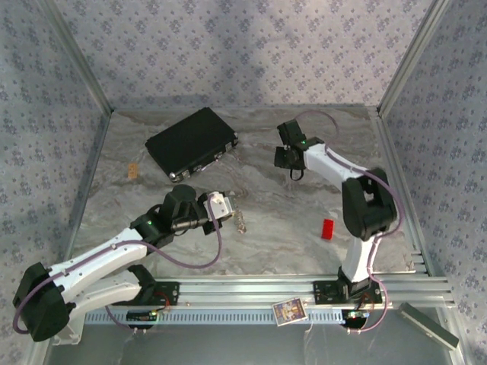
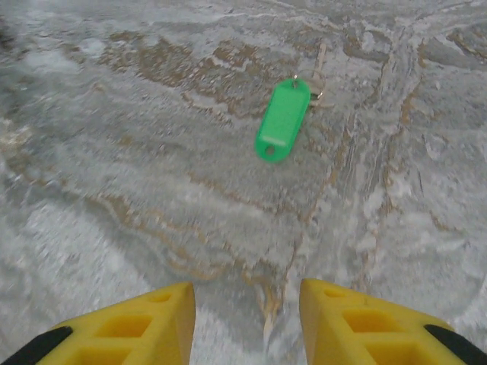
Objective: Put the keys on the keyring
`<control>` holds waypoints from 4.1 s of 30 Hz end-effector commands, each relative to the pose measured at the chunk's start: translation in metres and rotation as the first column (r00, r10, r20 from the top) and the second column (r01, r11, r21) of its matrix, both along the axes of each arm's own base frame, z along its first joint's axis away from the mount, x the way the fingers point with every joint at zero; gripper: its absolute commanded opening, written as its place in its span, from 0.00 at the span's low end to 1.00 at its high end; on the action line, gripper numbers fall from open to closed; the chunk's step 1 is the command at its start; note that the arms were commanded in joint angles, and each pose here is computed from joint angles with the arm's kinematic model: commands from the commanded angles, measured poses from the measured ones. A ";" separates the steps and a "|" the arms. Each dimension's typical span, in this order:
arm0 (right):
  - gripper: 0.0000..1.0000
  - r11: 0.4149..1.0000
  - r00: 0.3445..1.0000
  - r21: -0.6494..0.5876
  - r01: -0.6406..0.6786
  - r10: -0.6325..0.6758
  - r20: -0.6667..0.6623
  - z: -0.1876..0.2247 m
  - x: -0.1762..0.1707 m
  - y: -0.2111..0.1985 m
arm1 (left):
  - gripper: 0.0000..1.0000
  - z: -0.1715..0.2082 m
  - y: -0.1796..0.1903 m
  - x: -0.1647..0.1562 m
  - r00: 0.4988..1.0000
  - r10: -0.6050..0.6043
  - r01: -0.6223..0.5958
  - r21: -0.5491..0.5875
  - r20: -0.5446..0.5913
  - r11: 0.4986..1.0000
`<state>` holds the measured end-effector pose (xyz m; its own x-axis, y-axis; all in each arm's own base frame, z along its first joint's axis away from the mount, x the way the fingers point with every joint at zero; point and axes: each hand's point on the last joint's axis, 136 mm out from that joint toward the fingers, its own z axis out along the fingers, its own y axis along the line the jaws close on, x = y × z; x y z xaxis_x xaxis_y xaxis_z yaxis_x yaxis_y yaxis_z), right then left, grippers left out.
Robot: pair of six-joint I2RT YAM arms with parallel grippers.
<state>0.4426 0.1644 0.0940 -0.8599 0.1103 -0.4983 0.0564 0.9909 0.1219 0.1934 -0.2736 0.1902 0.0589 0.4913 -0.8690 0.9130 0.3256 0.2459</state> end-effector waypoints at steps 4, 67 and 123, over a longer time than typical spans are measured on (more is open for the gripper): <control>0.44 0.994 0.994 -0.083 0.073 -0.080 -0.075 -0.027 0.031 -0.017 | 0.00 0.026 -0.005 -0.001 0.999 -0.011 0.012 -0.053 0.032 0.999; 0.15 0.977 0.959 -0.166 -0.131 0.082 -0.272 -0.054 -0.071 -0.017 | 0.00 0.018 -0.007 -0.002 0.999 -0.033 0.034 -0.025 0.014 0.999; 0.07 0.963 0.912 -0.149 -0.222 0.151 -0.381 -0.068 -0.084 0.000 | 0.00 0.014 -0.010 -0.006 0.998 -0.062 0.062 -0.010 -0.005 0.998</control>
